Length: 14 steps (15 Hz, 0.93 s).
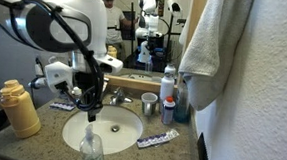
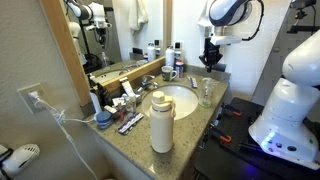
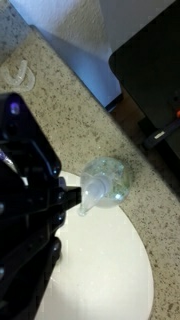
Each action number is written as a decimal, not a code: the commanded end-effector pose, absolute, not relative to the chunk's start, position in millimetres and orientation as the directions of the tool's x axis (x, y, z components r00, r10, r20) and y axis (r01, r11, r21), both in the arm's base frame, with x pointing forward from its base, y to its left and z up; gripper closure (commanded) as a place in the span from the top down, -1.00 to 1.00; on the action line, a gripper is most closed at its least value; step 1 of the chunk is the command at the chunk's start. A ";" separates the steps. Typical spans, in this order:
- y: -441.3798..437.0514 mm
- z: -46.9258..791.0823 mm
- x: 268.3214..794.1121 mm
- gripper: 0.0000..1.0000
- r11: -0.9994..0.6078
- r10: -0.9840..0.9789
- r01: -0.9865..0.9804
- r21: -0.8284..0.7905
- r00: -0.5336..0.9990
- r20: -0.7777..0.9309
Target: Press on the handwash bottle
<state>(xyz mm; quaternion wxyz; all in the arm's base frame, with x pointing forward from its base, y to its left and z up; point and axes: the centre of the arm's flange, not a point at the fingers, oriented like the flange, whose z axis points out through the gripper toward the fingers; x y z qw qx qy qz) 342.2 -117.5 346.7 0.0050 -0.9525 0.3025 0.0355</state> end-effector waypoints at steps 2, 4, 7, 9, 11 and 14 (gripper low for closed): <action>-107.7 389.3 343.8 -1.00 -0.809 -0.587 -0.584 0.067 0.809 -0.023; -102.7 409.1 349.6 -1.00 -0.813 -0.578 -0.576 0.084 0.816 0.002; -97.0 441.0 354.7 -1.00 -0.821 -0.563 -0.565 0.075 0.825 0.050; -94.3 459.4 356.9 -1.00 -0.822 -0.560 -0.565 0.073 0.825 0.075; -92.3 474.8 358.9 -1.00 -0.820 -0.561 -0.568 0.071 0.822 0.093; -90.6 488.2 361.2 -0.98 -0.816 -0.566 -0.573 0.076 0.819 0.096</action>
